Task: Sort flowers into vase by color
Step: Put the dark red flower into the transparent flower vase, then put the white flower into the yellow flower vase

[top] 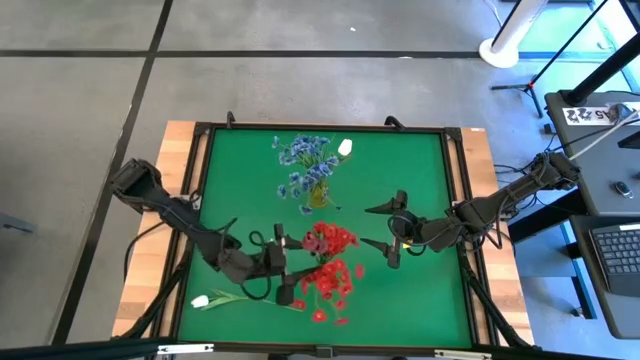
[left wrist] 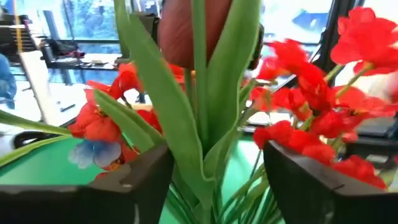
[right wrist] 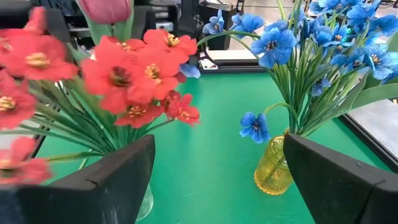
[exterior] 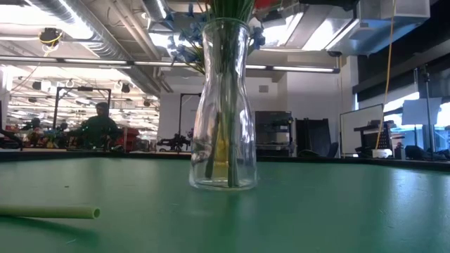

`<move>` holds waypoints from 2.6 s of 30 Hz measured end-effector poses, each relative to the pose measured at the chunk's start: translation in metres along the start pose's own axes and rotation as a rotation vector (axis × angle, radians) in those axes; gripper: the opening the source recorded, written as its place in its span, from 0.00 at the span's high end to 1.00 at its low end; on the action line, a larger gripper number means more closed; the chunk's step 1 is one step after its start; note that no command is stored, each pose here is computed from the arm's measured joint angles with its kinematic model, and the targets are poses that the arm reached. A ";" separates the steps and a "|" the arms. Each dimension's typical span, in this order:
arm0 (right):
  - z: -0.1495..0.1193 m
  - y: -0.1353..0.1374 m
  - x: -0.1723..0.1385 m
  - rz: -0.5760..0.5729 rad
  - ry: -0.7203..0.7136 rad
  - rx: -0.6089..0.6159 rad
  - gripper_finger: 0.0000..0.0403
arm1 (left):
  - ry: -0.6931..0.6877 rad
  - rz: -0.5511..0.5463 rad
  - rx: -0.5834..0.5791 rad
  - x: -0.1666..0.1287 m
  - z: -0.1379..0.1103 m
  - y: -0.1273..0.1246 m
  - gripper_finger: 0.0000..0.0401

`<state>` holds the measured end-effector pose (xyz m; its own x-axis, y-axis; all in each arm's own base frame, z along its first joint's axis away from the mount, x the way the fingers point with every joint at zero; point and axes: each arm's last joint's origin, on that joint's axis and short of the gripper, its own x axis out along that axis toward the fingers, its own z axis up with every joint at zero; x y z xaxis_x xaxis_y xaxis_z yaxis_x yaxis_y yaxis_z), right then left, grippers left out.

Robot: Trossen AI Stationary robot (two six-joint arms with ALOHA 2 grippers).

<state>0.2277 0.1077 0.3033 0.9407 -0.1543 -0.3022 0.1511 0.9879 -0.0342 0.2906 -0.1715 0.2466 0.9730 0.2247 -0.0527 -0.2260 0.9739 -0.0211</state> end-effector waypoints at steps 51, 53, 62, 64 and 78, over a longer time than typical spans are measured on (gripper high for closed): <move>0.000 0.000 0.000 -0.001 0.005 0.004 0.12 | 1.306 0.110 -0.282 -0.110 -0.039 -0.008 0.35; 0.000 0.000 0.000 -0.001 0.005 0.005 0.12 | 1.311 0.116 -0.238 -0.110 -0.047 -0.012 0.35; 0.000 0.000 0.000 -0.001 0.005 0.006 0.12 | 1.419 0.162 -0.043 -0.101 -0.094 -0.023 0.35; 0.000 0.000 0.000 -0.001 0.005 0.006 0.12 | 1.449 0.174 -0.030 -0.099 -0.101 -0.024 0.35; -0.001 0.000 0.000 -0.001 0.006 0.008 0.12 | 1.484 0.124 -0.049 -0.096 -0.106 -0.033 0.35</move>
<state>0.2274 0.1076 0.3029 0.9388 -0.1550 -0.3077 0.1543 0.9877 -0.0269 0.2001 -0.2286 0.1469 0.0214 0.0381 -0.9990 -0.3323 0.9427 0.0289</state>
